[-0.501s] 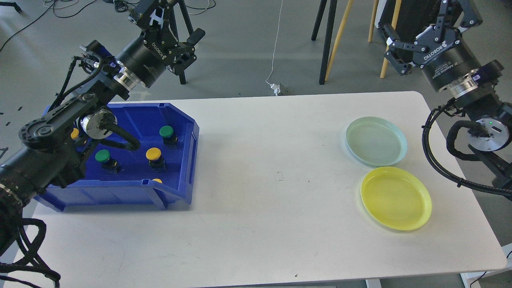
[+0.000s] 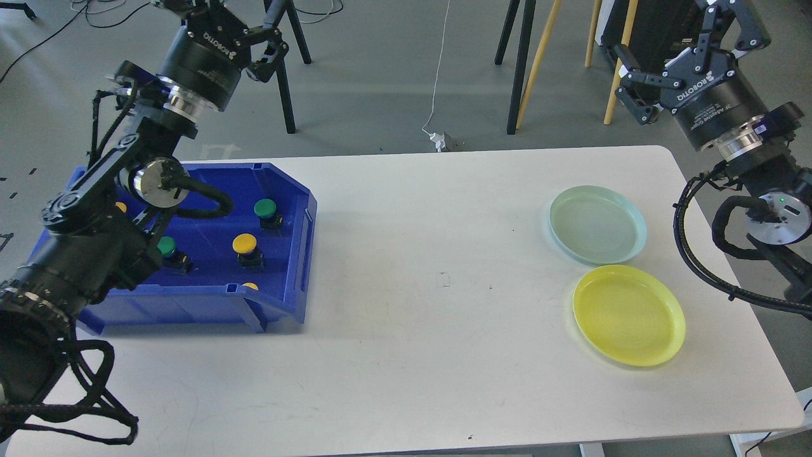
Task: Pass button and place on color plate
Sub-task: 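Reach the left gripper down into the blue bin toward a button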
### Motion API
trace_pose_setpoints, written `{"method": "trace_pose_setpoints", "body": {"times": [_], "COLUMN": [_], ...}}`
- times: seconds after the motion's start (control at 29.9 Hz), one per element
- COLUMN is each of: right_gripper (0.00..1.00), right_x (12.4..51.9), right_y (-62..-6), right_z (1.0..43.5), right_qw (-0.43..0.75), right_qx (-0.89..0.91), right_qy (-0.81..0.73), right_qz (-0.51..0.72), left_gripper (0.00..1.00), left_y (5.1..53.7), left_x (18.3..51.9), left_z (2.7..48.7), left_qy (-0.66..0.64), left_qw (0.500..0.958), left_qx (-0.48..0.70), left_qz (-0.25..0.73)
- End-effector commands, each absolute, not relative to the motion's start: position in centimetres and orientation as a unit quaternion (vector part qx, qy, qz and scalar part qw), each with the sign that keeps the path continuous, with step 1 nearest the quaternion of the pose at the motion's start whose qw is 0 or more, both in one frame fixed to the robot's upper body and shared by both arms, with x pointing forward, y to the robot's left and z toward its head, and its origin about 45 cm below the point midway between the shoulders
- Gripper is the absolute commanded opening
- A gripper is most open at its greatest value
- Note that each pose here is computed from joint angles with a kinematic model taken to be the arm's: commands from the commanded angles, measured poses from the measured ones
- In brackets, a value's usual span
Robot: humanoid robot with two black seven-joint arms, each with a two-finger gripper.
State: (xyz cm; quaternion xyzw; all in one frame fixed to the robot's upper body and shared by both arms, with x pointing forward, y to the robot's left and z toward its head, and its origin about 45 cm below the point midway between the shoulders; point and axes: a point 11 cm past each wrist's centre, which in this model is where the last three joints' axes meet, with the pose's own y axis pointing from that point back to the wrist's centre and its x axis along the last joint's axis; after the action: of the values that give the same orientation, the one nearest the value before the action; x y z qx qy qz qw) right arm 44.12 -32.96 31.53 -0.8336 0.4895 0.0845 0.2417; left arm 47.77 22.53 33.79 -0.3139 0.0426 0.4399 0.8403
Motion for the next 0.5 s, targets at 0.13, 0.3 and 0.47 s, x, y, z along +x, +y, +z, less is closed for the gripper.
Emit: {"method": "trace_pose_setpoints", "body": {"times": [0.13,0.3,0.47], "right_gripper": [1.00,1.00,1.00], "right_x": [44.0,43.8,43.5], "right_y": [-34.5,-35.3,-35.8], "right_z": [32.2,32.2,31.5], "right_qw": [0.233,0.228,0.220], "right_qx": [-0.831,-0.829,-0.827], "right_qy": [0.500,0.506,0.512], "right_qz": [0.072,0.067,0.072], "left_gripper": [1.00,1.00,1.00], "left_y": [22.6,20.5,20.4], "left_x": [45.7,44.5,43.5], "left_z": [40.9,39.2,33.6], "left_qy": [-0.067,-0.183,-0.321], "left_qw": [0.883,0.943,0.889], "left_qx": [-0.279,-0.006,0.297], "left_qz": [0.371,0.276,0.136]}}
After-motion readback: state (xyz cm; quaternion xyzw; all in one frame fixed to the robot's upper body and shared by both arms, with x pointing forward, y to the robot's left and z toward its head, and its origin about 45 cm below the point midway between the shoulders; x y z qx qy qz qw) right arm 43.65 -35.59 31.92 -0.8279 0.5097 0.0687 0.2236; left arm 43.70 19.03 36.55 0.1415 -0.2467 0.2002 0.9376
